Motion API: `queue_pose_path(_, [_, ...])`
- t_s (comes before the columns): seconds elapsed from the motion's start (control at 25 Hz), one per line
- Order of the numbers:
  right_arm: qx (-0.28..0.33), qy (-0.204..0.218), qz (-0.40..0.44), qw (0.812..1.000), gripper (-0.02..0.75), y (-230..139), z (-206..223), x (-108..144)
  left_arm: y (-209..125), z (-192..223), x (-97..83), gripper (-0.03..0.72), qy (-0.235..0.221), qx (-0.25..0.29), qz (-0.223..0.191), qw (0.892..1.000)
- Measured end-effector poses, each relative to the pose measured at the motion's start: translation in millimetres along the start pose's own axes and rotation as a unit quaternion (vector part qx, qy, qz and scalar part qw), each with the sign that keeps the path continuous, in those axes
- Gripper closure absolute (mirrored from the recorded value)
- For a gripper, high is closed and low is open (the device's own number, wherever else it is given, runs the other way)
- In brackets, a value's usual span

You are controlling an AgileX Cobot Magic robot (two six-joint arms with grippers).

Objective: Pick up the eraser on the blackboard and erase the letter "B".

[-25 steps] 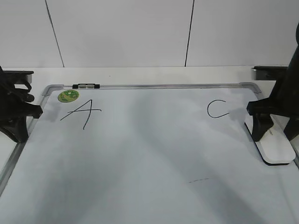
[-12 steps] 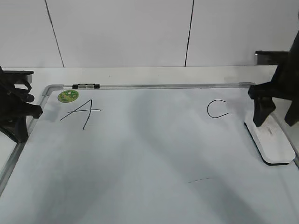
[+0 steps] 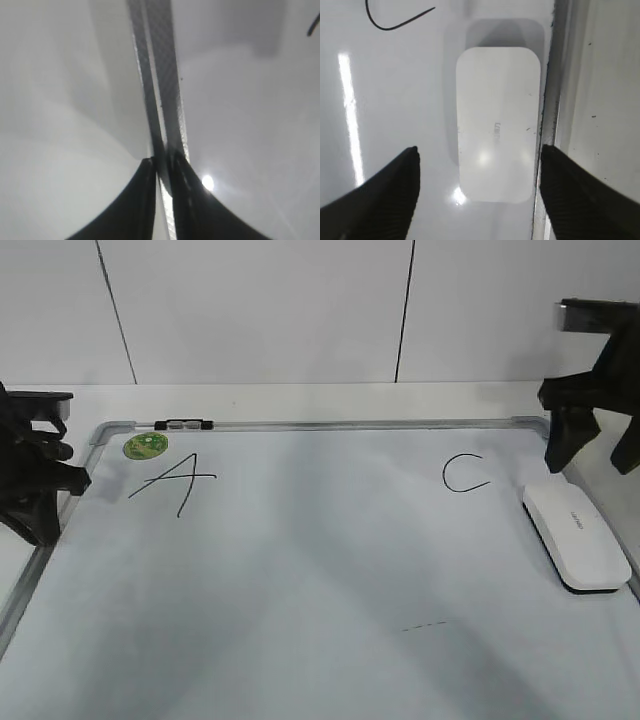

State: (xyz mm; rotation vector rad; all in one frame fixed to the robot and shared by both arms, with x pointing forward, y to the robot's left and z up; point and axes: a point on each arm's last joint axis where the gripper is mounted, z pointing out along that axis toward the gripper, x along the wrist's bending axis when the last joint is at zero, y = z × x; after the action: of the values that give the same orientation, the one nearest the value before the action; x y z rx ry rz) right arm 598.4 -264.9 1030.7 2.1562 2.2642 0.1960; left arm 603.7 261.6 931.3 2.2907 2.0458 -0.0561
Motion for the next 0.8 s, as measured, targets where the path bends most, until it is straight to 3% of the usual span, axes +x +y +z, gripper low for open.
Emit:
queue_pose_path(0.28, [-0.031,0.005,-0.001,1.0,0.147,-7.3,-23.9,2.3,6.2,-12.3,-1.0,0.45,-0.001,0.007,0.011,1.0])
queue_pose_path(0.8, [-0.094,0.029,-0.001,0.995,0.148,-38.0,-74.3,9.3,12.4,-45.0,-4.6,0.432,-0.009,0.027,0.011,1.0])
